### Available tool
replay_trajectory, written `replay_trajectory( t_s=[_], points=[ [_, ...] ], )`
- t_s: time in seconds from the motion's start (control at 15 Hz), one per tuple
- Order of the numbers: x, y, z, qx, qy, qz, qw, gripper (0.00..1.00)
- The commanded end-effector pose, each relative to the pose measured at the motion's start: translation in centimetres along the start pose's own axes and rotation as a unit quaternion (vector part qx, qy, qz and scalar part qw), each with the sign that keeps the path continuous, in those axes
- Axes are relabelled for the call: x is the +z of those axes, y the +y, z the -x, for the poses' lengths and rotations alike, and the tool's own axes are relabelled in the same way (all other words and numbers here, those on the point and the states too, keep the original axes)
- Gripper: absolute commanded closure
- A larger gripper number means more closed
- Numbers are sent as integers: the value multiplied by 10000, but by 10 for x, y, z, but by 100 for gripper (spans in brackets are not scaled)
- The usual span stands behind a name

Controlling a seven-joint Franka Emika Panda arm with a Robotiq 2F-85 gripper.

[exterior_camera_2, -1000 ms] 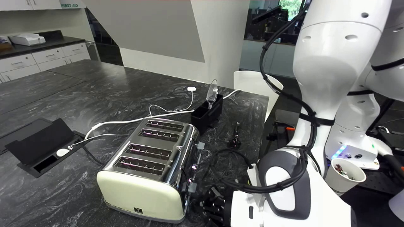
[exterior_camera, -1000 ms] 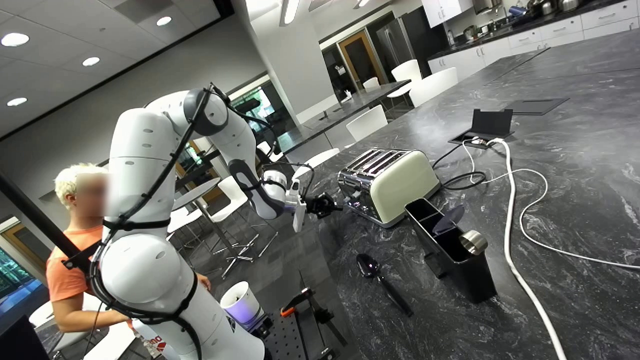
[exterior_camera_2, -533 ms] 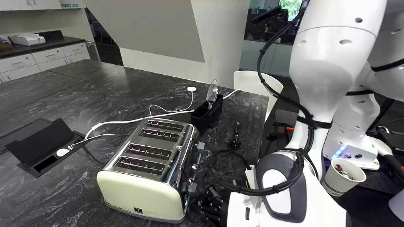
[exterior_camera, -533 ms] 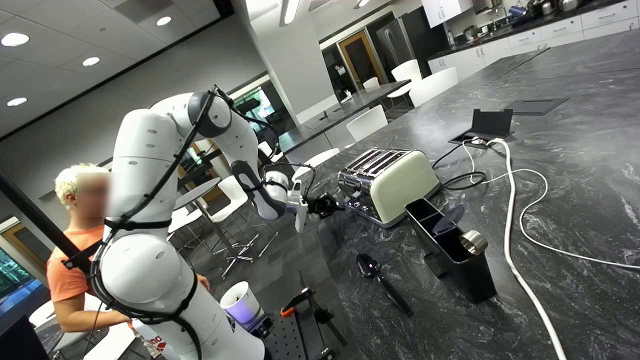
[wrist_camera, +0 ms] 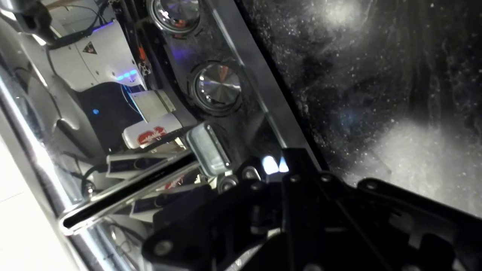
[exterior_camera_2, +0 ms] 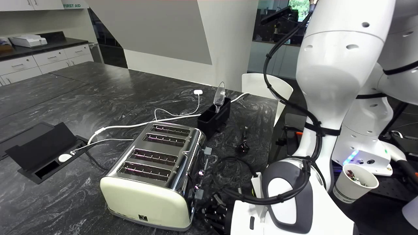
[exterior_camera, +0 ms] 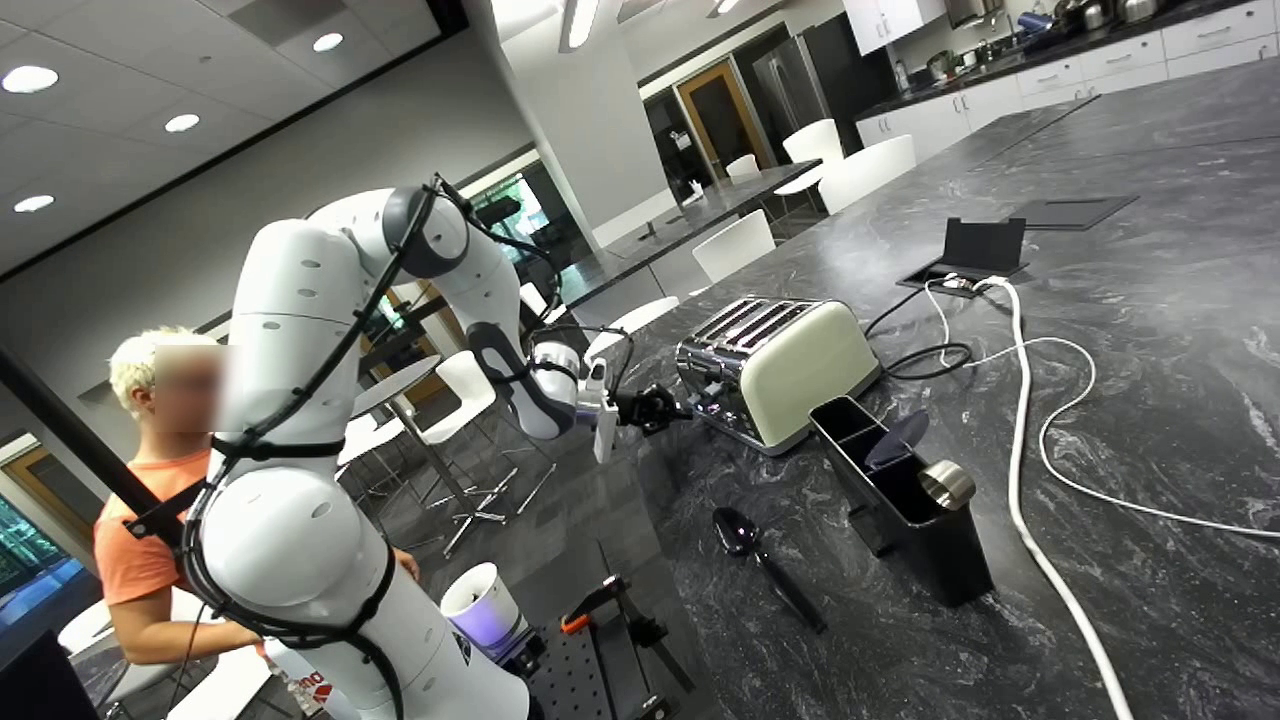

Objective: Press the left switch on the toaster

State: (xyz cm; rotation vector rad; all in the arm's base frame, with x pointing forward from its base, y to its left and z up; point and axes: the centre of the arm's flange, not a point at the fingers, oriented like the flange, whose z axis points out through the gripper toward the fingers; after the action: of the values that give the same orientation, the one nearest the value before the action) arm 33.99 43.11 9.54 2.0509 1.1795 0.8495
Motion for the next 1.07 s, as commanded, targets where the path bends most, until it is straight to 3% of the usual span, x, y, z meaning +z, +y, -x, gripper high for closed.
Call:
replay_trajectory(
  t_s=[0.0, 1.0],
  points=[
    [4, -2, -6, 97, 26, 167, 9998, 100],
    [17, 1, -11, 121, -12, 313, 9994, 100]
  ],
)
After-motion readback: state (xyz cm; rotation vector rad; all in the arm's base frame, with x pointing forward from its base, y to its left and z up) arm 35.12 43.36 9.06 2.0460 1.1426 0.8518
